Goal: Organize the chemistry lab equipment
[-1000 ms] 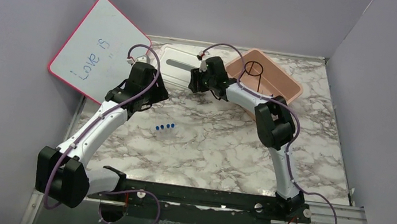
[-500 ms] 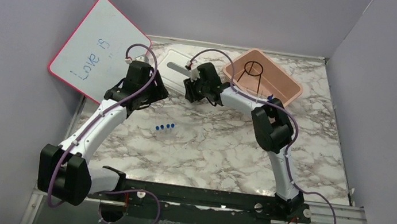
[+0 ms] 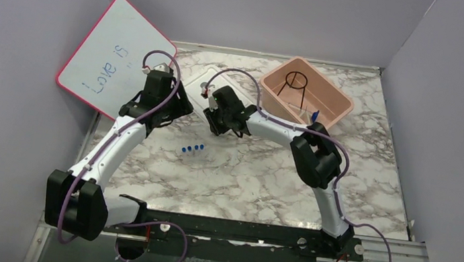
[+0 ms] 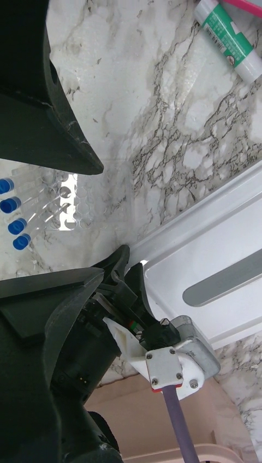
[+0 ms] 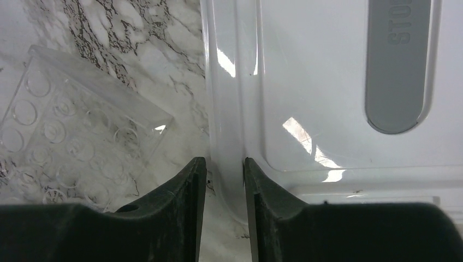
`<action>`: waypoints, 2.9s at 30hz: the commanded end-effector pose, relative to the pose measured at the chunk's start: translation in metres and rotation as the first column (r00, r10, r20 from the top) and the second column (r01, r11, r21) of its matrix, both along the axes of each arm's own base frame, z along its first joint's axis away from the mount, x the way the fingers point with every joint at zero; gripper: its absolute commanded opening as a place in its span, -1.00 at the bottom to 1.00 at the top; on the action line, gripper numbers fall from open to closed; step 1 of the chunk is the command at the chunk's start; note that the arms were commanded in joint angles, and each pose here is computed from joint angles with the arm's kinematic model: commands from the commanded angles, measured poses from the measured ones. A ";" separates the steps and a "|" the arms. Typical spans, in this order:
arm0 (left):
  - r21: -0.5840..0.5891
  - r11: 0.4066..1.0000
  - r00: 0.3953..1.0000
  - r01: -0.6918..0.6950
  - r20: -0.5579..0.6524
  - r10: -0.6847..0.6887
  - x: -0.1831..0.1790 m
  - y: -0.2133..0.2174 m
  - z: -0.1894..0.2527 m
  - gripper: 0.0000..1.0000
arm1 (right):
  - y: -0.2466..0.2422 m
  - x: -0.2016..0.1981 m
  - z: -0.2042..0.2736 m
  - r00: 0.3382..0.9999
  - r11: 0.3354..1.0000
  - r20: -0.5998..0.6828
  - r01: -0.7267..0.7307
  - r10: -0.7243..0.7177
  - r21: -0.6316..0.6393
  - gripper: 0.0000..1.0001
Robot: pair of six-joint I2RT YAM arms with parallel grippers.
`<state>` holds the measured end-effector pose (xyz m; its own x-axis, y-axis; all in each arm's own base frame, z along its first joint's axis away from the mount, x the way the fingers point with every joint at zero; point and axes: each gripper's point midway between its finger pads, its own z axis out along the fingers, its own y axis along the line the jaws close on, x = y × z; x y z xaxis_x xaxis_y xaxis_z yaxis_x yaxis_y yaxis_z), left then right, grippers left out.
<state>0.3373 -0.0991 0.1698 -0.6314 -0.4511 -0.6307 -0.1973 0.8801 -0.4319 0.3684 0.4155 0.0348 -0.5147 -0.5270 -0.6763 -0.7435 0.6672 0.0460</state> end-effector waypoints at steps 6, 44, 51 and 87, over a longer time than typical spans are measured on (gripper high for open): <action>0.011 0.997 0.995 -0.071 0.078 0.070 -0.001 0.023 0.022 0.36 | 0.018 0.023 -0.025 0.997 0.999 0.075 -0.019 0.023 -0.046 -0.21; -0.455 0.880 0.973 -0.136 0.107 0.206 0.054 0.005 -0.013 0.69 | 0.054 0.006 0.134 0.989 0.897 0.145 -0.065 0.001 0.437 -0.99; -0.488 0.870 0.959 -0.072 0.204 0.195 0.074 0.001 -0.006 0.69 | 0.051 -0.009 0.147 0.993 0.873 0.113 -0.077 0.025 0.482 -0.99; -0.541 0.819 0.896 0.191 0.438 0.080 0.035 -0.023 0.109 -1.00 | -0.053 -0.034 0.318 0.937 0.749 0.222 0.058 -0.269 0.660 -0.13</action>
<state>0.3798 -0.1150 0.2313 -0.3995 -0.7952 -0.4563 0.0586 0.4745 -0.8783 0.3194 0.3940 0.3348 -0.3045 0.1032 -0.9469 -0.7681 0.5612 0.3082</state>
